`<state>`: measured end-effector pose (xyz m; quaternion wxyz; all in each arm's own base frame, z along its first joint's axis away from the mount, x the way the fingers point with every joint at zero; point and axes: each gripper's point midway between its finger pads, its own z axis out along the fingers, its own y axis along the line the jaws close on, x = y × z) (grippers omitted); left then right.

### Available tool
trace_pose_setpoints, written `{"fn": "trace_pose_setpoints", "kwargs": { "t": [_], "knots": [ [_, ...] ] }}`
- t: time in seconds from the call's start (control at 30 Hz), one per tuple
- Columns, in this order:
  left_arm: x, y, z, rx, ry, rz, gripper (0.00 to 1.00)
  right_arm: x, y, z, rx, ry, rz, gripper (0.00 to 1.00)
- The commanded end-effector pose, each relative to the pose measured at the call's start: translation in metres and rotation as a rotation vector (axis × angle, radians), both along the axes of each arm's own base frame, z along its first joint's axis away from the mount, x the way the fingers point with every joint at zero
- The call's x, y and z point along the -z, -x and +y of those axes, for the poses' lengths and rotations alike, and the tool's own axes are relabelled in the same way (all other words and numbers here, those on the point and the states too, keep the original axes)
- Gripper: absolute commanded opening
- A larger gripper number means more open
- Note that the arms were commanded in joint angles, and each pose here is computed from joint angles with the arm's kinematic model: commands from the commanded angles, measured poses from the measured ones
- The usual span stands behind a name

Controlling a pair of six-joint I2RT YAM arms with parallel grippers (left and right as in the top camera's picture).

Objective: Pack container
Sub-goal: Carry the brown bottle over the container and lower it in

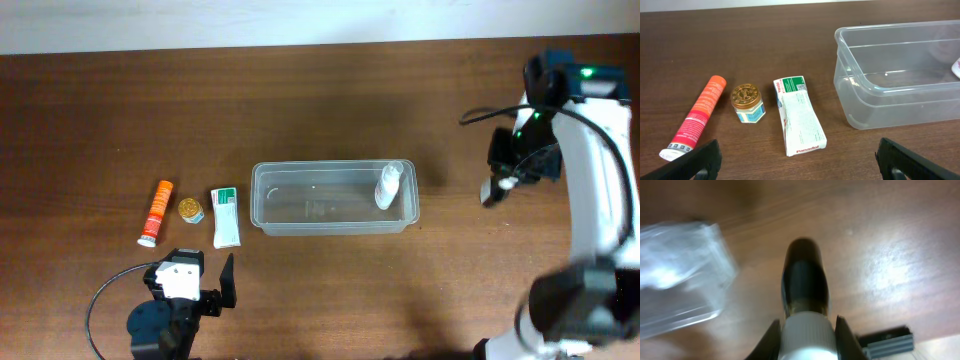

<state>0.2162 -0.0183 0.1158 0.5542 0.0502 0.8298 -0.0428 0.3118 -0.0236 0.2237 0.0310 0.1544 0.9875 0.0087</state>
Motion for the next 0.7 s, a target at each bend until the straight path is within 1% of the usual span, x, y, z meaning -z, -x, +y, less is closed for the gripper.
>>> {"fn": "trace_pose_setpoints", "kwargs": {
  "t": [0.0, 0.13, 0.2, 0.27, 0.43, 0.53, 0.67],
  "knots": [
    [0.0, 0.0, -0.003, 0.012, 0.009, -0.004, 1.0, -0.087, 0.018, 0.038, -0.107, 0.0, -0.282, 0.08],
    [0.0, 0.0, -0.003, 0.012, 0.009, -0.004, 1.0, -0.128, 0.035, 0.085, -0.186, -0.06, -0.447, 0.07],
    [0.0, 0.0, -0.003, 0.012, 0.009, -0.004, 1.0, -0.135, 0.039, 0.104, -0.209, -0.095, -0.477, 0.06],
    [0.0, 0.0, -0.003, 0.012, 0.009, -0.004, 1.0, -0.133, 0.041, 0.123, -0.235, -0.122, -0.471, 0.05],
    [0.0, 0.0, -0.003, 0.012, 0.009, -0.004, 1.0, -0.102, 0.033, 0.159, -0.267, -0.136, -0.363, 0.04],
    [0.0, 0.0, -0.003, 0.012, 0.01, -0.004, 1.0, -0.072, 0.018, 0.183, -0.31, -0.118, -0.283, 0.04],
    [0.0, 0.0, -0.003, 0.012, 0.009, -0.004, 1.0, -0.028, -0.002, 0.201, -0.312, -0.067, -0.176, 0.04]
  ]
}}
